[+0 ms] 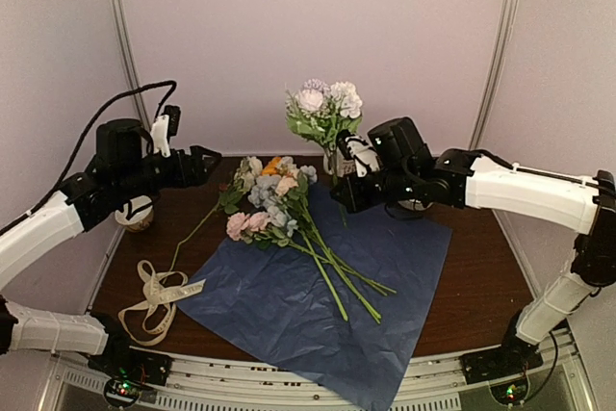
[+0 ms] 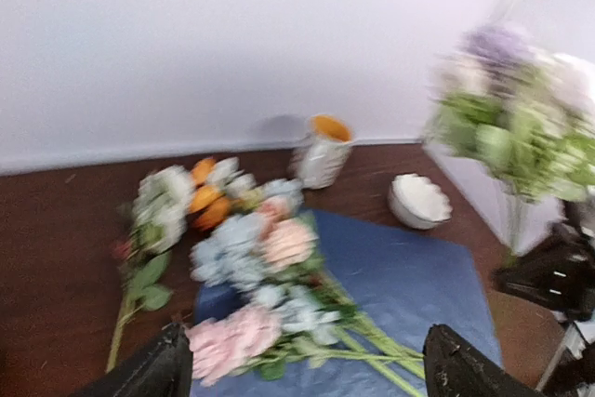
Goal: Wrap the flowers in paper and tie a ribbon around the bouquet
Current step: Place the fake flower on the flattened wrapping paper.
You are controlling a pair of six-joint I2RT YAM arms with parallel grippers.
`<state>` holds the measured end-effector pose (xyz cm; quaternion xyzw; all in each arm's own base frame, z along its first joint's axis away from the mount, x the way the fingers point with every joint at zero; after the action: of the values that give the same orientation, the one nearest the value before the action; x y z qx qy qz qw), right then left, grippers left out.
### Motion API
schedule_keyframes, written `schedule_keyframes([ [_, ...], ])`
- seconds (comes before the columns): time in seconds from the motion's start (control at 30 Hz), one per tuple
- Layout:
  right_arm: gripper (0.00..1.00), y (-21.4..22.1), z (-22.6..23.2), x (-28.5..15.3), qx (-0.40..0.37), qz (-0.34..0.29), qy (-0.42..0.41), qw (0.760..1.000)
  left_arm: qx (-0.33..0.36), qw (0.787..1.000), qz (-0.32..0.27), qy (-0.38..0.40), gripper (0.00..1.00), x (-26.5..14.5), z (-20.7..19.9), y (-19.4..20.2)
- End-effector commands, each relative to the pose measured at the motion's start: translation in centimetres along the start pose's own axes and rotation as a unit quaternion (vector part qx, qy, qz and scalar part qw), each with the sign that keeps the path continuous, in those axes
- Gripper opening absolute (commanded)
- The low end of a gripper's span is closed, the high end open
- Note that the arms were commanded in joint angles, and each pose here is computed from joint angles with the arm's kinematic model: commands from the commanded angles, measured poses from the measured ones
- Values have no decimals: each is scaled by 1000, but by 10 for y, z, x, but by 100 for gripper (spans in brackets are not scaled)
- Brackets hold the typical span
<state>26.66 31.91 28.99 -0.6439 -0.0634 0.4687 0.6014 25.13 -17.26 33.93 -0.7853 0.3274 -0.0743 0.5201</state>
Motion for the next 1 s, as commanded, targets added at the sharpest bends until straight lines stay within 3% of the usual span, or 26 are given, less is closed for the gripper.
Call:
schedule_keyframes([
  [0.0,0,46,-32,18,24,107,23,994,-88,970,128,-187,89,10,102,47],
  [0.37,1,112,-54,84,-4,266,50,963,-63,917,236,-314,90,45,190,96],
  [0.7,33,134,-71,95,-37,327,106,938,-14,866,339,-367,82,83,236,130],
  [0.83,36,133,-72,91,-45,336,112,934,-1,862,345,-372,72,90,241,126],
  [0.97,37,126,-71,84,-44,327,119,936,5,857,355,-373,50,94,242,124],
])
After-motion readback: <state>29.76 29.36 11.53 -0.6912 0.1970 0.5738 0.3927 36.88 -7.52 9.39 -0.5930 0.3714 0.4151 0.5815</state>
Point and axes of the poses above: each gripper's point midway between its finger pads, its own x axis out along the fingers, its own z axis along the line the jaws close on, y = z × x, the point moved 7 cm from there along -x, back along the fingers, and after that the axes turned 7 degrees about -x, right-handed, at the moved point
